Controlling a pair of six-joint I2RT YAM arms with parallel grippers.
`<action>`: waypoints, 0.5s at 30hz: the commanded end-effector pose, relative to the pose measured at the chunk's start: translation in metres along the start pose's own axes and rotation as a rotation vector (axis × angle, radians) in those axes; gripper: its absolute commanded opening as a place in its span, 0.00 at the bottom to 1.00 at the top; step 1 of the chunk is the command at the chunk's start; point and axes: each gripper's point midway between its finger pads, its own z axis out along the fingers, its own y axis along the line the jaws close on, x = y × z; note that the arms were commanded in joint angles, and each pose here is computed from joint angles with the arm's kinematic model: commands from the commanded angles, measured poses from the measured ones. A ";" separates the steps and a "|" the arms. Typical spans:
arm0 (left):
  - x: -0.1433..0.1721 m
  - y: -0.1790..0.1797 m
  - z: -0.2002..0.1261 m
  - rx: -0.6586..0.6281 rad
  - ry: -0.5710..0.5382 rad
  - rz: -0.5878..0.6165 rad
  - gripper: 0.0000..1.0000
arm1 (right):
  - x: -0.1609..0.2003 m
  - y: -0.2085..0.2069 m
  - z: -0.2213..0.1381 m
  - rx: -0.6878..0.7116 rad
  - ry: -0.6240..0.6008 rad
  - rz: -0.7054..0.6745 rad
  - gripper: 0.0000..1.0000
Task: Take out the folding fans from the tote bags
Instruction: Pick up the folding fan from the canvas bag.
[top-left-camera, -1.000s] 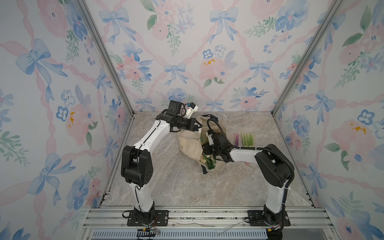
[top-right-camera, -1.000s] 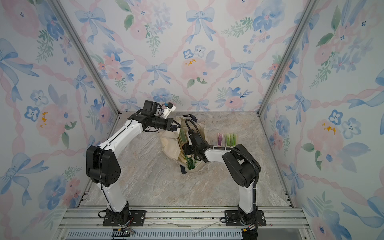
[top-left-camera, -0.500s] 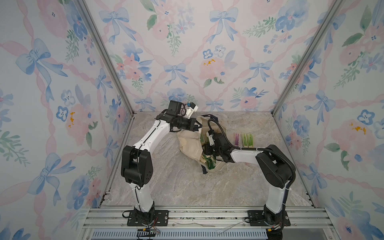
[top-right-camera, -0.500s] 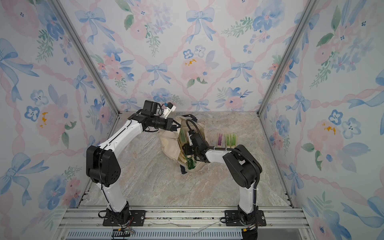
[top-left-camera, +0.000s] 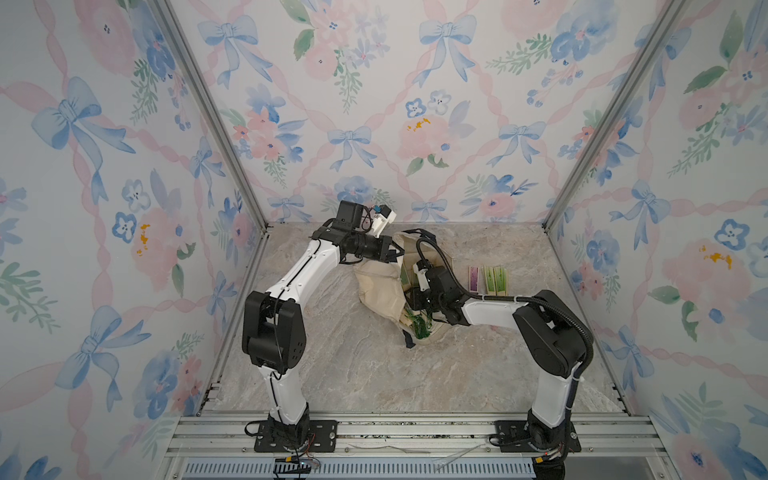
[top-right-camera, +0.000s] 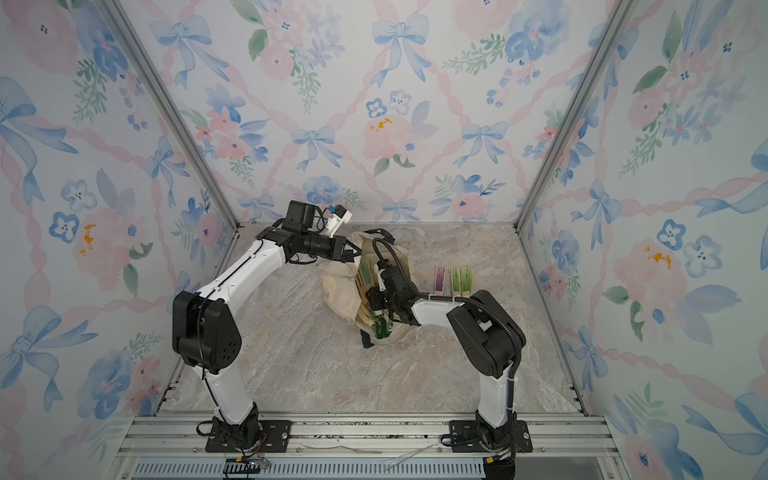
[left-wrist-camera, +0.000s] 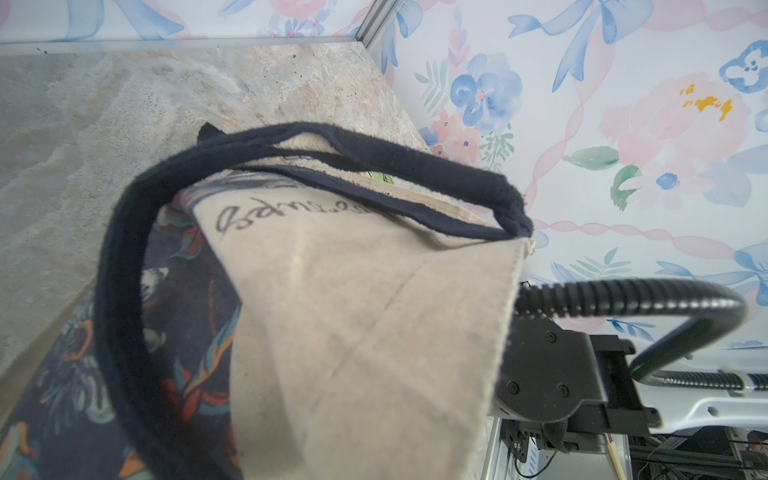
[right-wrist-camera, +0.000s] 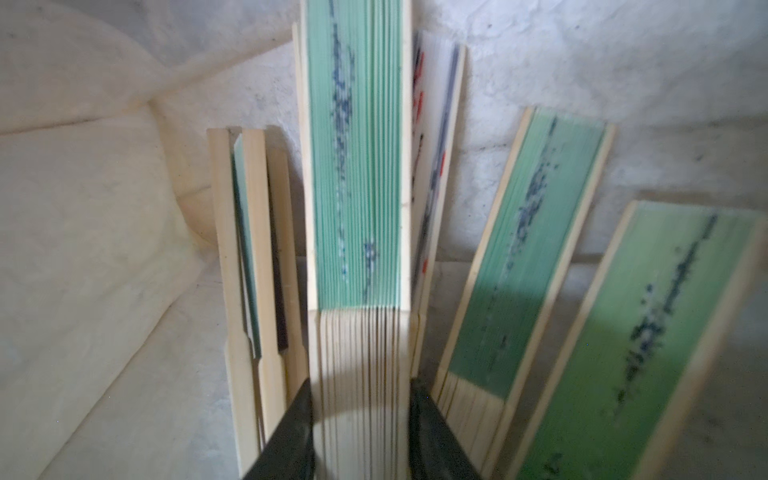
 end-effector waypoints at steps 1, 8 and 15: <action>-0.006 -0.017 -0.007 0.034 -0.027 0.044 0.00 | -0.008 0.000 -0.010 -0.001 -0.025 0.000 0.31; -0.006 -0.017 -0.007 0.033 -0.027 0.046 0.00 | -0.008 0.000 -0.010 -0.006 -0.026 0.001 0.26; -0.006 -0.017 -0.008 0.032 -0.028 0.046 0.00 | -0.010 0.000 -0.014 -0.011 -0.039 0.001 0.20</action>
